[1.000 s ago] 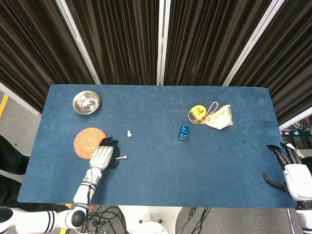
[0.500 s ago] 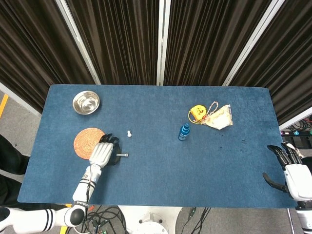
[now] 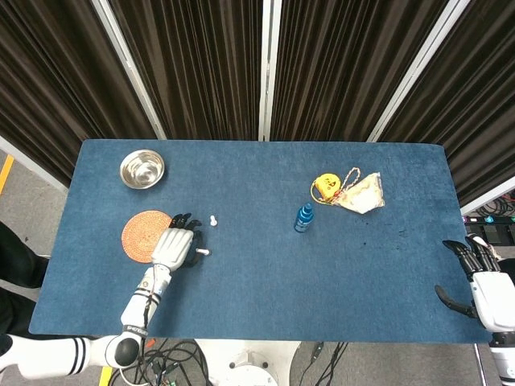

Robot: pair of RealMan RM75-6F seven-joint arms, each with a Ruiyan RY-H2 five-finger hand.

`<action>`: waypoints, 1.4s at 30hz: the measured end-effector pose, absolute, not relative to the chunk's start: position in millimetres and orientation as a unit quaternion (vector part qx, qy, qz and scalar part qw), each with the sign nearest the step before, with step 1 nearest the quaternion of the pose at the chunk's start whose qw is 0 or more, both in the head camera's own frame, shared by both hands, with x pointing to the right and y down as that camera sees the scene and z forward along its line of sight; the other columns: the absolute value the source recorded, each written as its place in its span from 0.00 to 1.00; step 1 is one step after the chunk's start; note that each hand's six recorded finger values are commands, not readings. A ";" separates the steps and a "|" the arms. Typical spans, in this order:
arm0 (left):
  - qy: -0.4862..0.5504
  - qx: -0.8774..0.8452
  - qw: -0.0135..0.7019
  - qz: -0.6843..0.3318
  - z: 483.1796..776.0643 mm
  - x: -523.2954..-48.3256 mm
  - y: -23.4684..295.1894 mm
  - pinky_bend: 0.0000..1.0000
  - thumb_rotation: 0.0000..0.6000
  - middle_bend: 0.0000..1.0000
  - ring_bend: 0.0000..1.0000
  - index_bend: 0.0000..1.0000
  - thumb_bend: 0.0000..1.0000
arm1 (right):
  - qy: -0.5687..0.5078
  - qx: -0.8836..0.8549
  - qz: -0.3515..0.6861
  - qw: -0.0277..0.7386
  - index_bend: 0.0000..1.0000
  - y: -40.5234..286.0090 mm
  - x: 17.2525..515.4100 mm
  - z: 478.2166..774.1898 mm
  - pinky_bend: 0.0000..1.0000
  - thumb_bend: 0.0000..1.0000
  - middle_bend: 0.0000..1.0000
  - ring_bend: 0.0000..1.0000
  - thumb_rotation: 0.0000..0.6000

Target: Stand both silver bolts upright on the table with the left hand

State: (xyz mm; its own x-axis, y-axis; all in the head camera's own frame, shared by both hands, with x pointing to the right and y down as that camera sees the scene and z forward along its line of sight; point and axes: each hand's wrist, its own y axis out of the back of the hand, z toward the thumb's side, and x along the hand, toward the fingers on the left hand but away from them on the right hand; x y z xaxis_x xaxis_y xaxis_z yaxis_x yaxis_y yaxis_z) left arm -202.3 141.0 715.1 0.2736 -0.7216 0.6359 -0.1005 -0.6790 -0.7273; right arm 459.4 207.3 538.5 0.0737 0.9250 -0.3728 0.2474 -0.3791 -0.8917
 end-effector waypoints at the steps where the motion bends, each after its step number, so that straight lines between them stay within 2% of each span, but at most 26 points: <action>1: 0.275 -0.743 0.292 -0.535 714.6 -201.2 140.5 0.00 1.00 0.19 0.00 0.57 0.42 | -0.448 -0.654 0.512 0.331 0.13 207.4 459.7 538.7 0.10 0.19 0.17 0.03 1.00; 11: 0.260 -0.742 0.307 -0.537 713.5 -191.2 138.7 0.00 1.00 0.18 0.00 0.55 0.42 | -0.449 -0.653 0.514 0.328 0.13 207.4 461.9 540.3 0.10 0.19 0.17 0.03 1.00; 25: 0.207 -0.717 0.382 -0.545 705.9 -181.9 134.9 0.00 1.00 0.18 0.00 0.55 0.42 | -0.451 -0.652 0.515 0.326 0.13 208.6 464.2 540.4 0.10 0.19 0.17 0.03 1.00; 32: 0.185 -0.708 0.398 -0.554 704.1 -183.3 132.6 0.00 1.00 0.18 0.00 0.55 0.42 | -0.452 -0.651 0.516 0.325 0.13 208.9 465.2 540.6 0.10 0.19 0.17 0.03 1.00; 42: 0.157 -0.698 0.413 -0.564 705.2 -178.7 134.4 0.00 1.00 0.17 0.00 0.50 0.41 | -0.453 -0.651 0.516 0.323 0.13 209.4 466.0 541.1 0.10 0.19 0.18 0.03 1.00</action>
State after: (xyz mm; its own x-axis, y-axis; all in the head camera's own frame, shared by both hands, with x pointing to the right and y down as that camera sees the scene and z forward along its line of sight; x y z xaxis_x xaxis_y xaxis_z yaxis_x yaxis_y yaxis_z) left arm -178.7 134.4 705.2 0.3156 -0.6839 0.6578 0.2467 -0.6102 -0.7528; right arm 466.0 209.4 541.1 0.0571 0.9233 -0.3799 0.2558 -0.3814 -0.8883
